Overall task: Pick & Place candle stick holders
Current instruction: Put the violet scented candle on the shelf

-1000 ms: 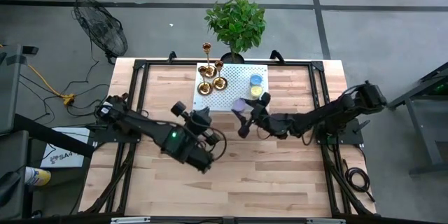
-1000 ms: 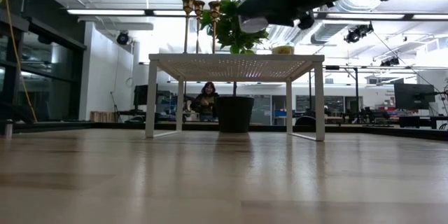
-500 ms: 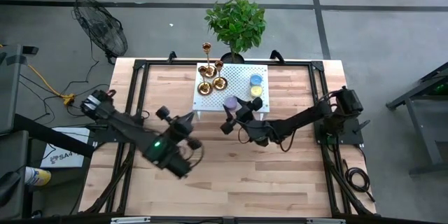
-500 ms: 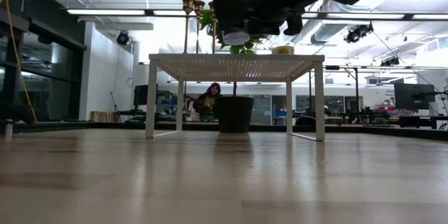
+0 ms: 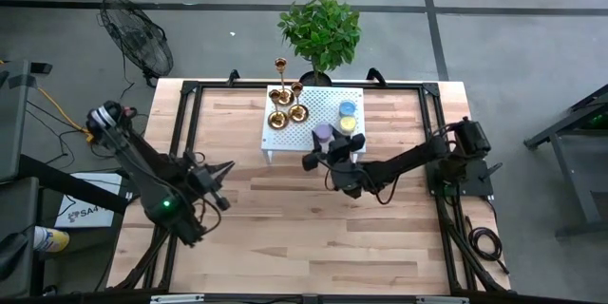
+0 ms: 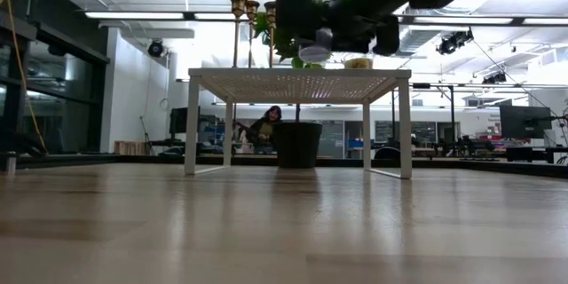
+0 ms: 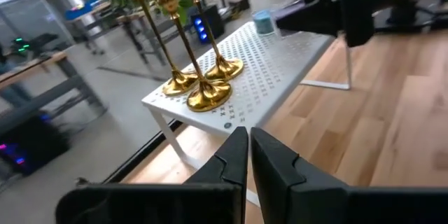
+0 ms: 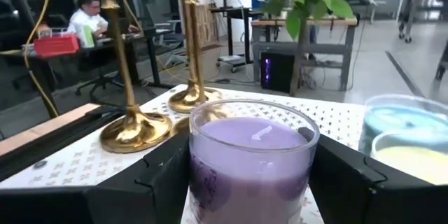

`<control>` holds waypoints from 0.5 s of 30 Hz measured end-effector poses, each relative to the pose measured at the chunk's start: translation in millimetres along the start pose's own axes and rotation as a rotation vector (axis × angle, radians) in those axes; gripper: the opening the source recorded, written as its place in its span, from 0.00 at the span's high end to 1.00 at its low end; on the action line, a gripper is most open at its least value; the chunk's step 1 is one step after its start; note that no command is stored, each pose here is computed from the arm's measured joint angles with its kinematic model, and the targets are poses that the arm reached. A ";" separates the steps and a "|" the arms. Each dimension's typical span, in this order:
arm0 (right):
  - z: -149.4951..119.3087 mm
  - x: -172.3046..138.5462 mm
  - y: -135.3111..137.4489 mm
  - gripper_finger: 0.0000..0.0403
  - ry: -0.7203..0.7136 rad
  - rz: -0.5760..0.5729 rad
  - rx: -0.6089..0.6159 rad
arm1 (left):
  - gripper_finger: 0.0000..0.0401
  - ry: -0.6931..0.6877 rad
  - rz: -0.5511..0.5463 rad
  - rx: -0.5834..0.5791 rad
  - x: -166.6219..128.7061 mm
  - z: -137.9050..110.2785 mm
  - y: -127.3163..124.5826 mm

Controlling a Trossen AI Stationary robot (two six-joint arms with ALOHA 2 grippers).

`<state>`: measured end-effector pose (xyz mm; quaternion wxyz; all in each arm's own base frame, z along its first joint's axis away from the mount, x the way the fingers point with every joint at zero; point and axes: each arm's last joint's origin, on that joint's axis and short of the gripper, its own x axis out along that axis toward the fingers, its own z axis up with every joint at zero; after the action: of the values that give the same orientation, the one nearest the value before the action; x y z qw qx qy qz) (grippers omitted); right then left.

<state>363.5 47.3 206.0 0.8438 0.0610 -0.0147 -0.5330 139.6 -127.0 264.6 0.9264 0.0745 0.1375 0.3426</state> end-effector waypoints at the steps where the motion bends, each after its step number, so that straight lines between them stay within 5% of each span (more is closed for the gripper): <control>1: -1.0 1.8 -0.9 0.42 0.003 -0.005 0.015 | 0.96 -0.010 -0.011 -0.007 -0.8 -3.9 3.5; 15: -8.6 22.2 -7.8 0.42 0.062 0.029 0.034 | 0.96 -0.058 -0.091 -0.083 -6.7 -19.3 36.1</control>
<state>366.8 24.8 195.6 0.8503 0.0918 0.0013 -0.5183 106.6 -103.2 255.9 0.9468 0.0398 0.0997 0.3035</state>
